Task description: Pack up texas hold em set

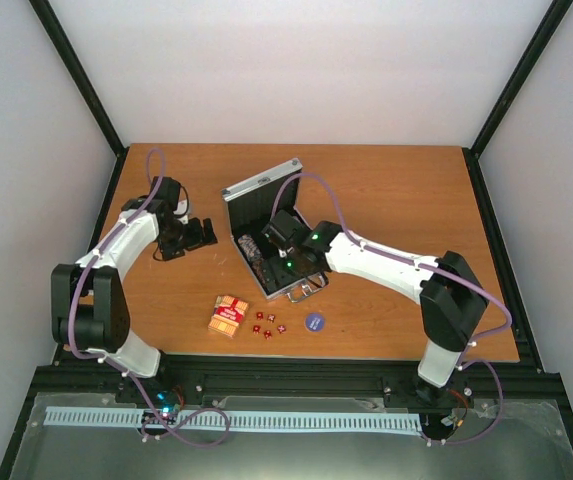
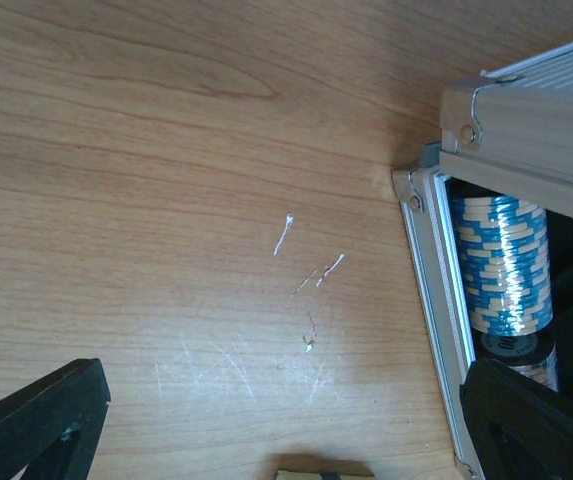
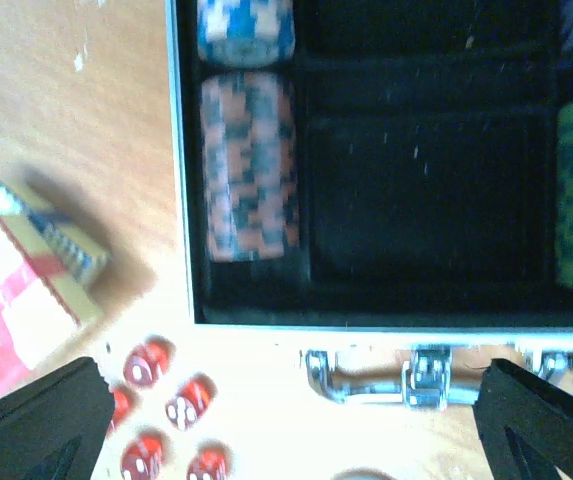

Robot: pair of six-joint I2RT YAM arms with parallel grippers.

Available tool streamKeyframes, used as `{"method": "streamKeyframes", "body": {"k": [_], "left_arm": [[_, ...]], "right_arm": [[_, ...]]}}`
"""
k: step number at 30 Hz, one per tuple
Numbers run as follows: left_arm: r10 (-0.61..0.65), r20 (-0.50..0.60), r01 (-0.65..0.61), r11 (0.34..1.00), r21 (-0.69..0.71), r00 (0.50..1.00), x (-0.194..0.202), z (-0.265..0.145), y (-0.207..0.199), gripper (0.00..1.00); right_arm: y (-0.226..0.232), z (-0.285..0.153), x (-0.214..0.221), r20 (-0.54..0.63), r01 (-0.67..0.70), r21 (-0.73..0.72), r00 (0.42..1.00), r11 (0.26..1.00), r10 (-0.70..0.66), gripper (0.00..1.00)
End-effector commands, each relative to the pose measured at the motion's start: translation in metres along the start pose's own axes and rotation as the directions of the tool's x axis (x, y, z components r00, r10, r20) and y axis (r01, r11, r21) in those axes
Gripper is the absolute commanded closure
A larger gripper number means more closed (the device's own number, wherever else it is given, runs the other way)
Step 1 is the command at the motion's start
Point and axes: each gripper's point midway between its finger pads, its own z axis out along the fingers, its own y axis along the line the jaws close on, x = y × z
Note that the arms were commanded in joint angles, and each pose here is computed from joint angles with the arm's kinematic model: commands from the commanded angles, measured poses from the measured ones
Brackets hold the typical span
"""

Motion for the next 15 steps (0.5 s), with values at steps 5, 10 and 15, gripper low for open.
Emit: {"method": "streamKeyframes", "body": {"k": [5,10,15], "left_arm": [[-0.010,0.014,0.010,1.000,0.003,1.000,-0.015,-0.008,-0.009,0.00],[-0.004,0.014,0.003,1.000,0.010,1.000,-0.006,-0.013,-0.008,0.00],[0.001,0.018,-0.001,1.000,-0.002,1.000,-0.001,-0.015,-0.004,0.00]], "right_arm": [[0.005,-0.030,0.038,-0.141,0.075,-0.017,0.987,0.997,-0.077,0.00],[-0.023,-0.026,0.077,-0.241,0.010,0.091,0.971,0.996,0.013,0.02],[-0.038,-0.018,0.126,-0.343,-0.026,0.101,0.938,0.995,0.060,0.03]]}}
